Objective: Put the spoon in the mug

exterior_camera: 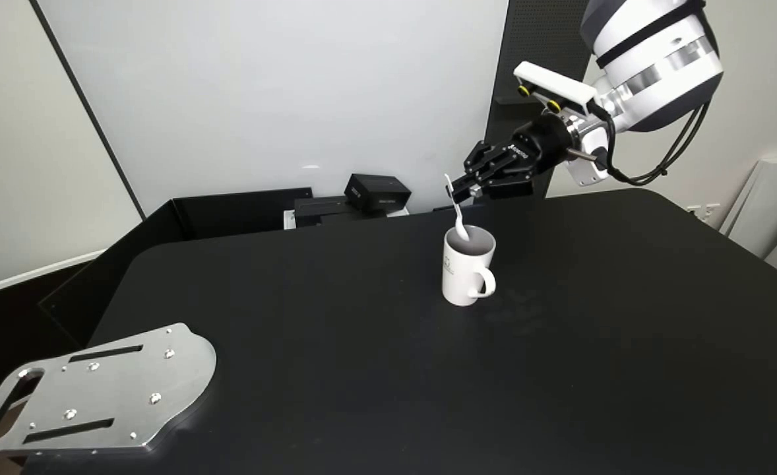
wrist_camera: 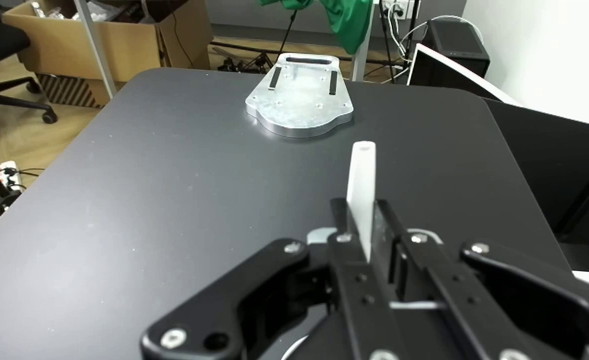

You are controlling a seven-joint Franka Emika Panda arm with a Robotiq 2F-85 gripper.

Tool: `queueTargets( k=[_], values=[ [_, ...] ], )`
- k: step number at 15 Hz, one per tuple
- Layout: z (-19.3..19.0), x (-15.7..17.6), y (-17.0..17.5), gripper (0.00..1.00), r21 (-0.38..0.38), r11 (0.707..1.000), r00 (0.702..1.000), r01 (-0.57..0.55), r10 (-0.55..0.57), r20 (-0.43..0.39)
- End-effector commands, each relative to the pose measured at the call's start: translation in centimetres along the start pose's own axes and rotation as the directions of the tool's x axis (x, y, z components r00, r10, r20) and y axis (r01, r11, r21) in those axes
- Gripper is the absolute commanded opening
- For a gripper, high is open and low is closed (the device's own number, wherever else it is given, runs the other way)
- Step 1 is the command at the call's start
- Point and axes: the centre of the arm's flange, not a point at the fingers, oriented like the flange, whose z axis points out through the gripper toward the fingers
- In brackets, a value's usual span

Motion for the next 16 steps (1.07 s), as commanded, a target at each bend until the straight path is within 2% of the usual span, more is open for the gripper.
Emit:
queueTargets(
  k=[1,10,11,13,16],
  values=[
    [0.4,1.0,-1.1,0.04,0.004,1.0,0.999,-0.002,0.002,0.035],
    [2.2,3.3,-1.2,0.04,-0.003,0.999,0.999,-0.039,0.04,0.036],
    [2.3,3.4,-1.2,0.39,-0.004,0.999,0.999,-0.042,0.042,0.034],
    [2.5,2.8,-1.5,0.47,-0.003,0.999,0.999,-0.035,0.035,0.023],
    [2.2,0.7,-2.2,0.67,0.004,1.0,1.0,-0.004,0.004,-0.001]
  ],
)
